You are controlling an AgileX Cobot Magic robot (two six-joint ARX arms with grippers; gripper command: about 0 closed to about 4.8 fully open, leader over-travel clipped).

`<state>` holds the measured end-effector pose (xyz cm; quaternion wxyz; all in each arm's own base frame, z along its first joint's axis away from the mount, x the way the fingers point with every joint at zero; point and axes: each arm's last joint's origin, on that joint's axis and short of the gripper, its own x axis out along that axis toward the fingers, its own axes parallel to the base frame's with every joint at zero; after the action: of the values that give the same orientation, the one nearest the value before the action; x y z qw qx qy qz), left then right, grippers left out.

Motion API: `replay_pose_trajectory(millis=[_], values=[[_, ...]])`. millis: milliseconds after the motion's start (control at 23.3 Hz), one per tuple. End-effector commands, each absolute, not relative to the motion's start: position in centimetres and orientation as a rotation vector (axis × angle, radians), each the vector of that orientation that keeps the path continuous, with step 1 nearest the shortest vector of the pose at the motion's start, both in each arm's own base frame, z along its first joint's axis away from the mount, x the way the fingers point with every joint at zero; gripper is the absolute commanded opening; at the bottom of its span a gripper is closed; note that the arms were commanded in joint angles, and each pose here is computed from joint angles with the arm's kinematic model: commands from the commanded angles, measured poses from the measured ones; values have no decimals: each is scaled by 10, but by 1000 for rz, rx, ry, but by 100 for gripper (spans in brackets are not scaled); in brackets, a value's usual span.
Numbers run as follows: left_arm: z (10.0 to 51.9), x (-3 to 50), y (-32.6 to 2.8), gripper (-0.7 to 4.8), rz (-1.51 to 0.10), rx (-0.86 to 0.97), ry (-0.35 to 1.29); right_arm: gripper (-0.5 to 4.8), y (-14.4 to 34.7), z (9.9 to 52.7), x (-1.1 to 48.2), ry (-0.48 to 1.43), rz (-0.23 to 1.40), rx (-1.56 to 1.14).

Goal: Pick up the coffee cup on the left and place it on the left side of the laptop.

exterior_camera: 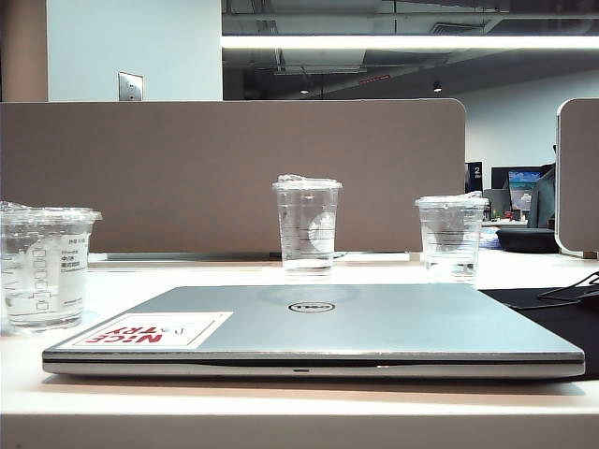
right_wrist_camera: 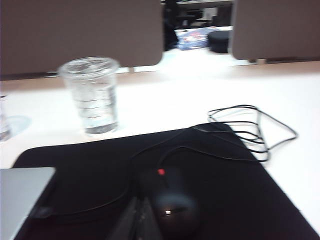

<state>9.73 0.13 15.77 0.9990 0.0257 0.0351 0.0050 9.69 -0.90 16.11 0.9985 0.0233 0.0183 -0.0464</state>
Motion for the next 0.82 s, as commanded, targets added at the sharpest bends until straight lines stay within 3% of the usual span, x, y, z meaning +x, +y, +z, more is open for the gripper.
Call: replay_pose_trajectory(millis=[43,815], values=[[159,97,1,-5,16,52,65,-5,-12,161,97,21,-125,46],[158,97,1,-5,13,43,80,-4,-6,161,97,23,-62,45]])
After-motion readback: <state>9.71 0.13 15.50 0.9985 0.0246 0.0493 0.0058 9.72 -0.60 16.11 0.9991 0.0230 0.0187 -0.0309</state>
